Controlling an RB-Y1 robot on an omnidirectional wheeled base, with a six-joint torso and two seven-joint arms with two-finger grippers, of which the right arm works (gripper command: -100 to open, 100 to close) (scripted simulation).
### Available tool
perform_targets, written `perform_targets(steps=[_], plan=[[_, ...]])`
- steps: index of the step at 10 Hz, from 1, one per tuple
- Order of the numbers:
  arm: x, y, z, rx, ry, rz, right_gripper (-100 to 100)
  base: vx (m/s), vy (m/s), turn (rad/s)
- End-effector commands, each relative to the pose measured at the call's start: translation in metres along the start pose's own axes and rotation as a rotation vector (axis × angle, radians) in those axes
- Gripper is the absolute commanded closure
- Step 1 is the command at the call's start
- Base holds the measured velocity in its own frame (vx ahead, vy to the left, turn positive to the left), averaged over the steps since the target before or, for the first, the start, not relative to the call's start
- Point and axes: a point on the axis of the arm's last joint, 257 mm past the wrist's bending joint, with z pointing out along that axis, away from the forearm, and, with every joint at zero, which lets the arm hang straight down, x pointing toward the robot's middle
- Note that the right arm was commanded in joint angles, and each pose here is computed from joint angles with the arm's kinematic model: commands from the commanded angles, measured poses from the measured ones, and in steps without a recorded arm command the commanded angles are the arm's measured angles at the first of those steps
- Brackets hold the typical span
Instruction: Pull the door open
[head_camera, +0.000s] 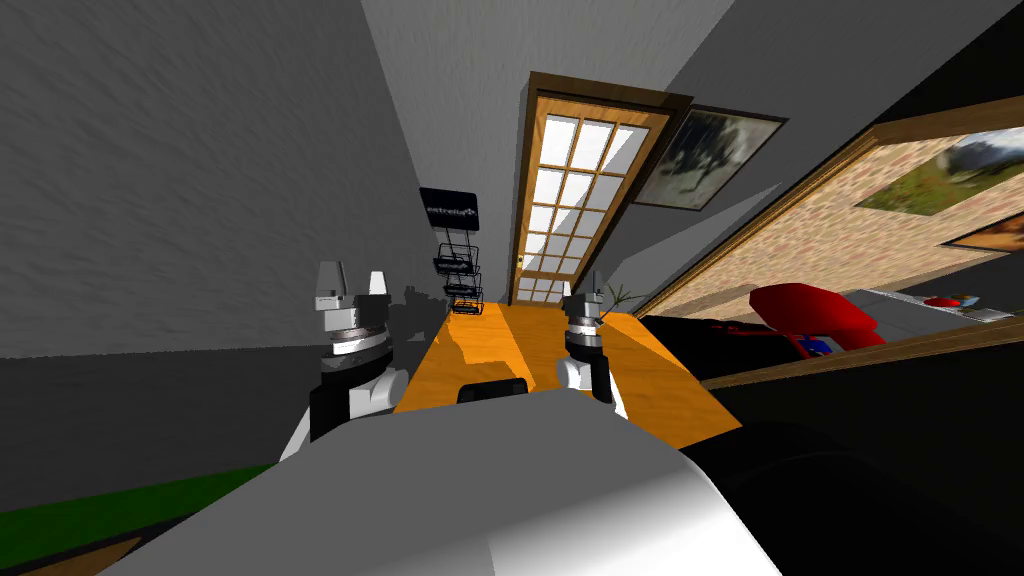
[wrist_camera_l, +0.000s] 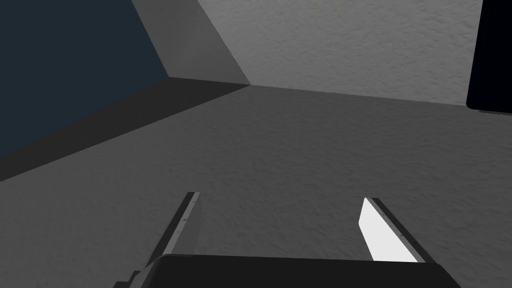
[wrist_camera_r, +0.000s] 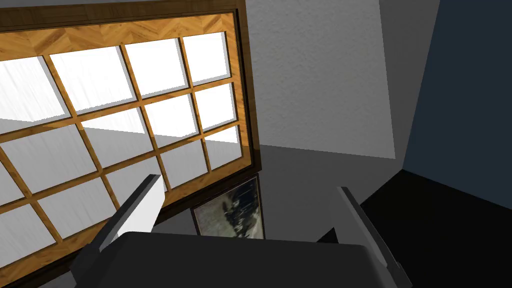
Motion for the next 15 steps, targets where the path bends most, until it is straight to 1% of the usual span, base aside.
perform_targets(steps=[1,2,4,7,8,9,10,11,12,13,15], plan=[[0.002,-0.007,-0.0023,0.006,0.004,0.051,-100,0.107,0.001,0.044],[0.003,-0.009,-0.0031,0.008,0.005,0.066,-100,0.16,-0.004,0.032],[0.005,-0.018,-0.0062,0.016,0.008,0.127,-100,0.174,-0.006,0.033],[0.01,-0.037,-0.0137,0.035,0.009,0.253,-100,0.192,-0.005,0.059],[0.01,-0.041,-0.0153,0.039,0.008,0.279,-100,0.17,0.006,0.031],[0.012,-0.049,-0.019,0.048,0.005,0.331,-100,0.144,-0.007,0.044],[0.012,-0.053,-0.0209,0.053,0.003,0.356,-100,0.137,-0.009,0.047],[0.013,-0.061,-0.0249,0.063,-0.001,0.407,-100,0.148,-0.034,0.058],[0.013,-0.066,-0.0273,0.068,-0.005,0.436,-100,0.131,-0.02,0.052],[0.014,-0.075,-0.0324,0.08,-0.013,0.493,-100,0.132,-0.001,0.066],[0.014,-0.085,-0.0378,0.092,-0.022,0.548,-100,0.133,-0.004,0.045]])
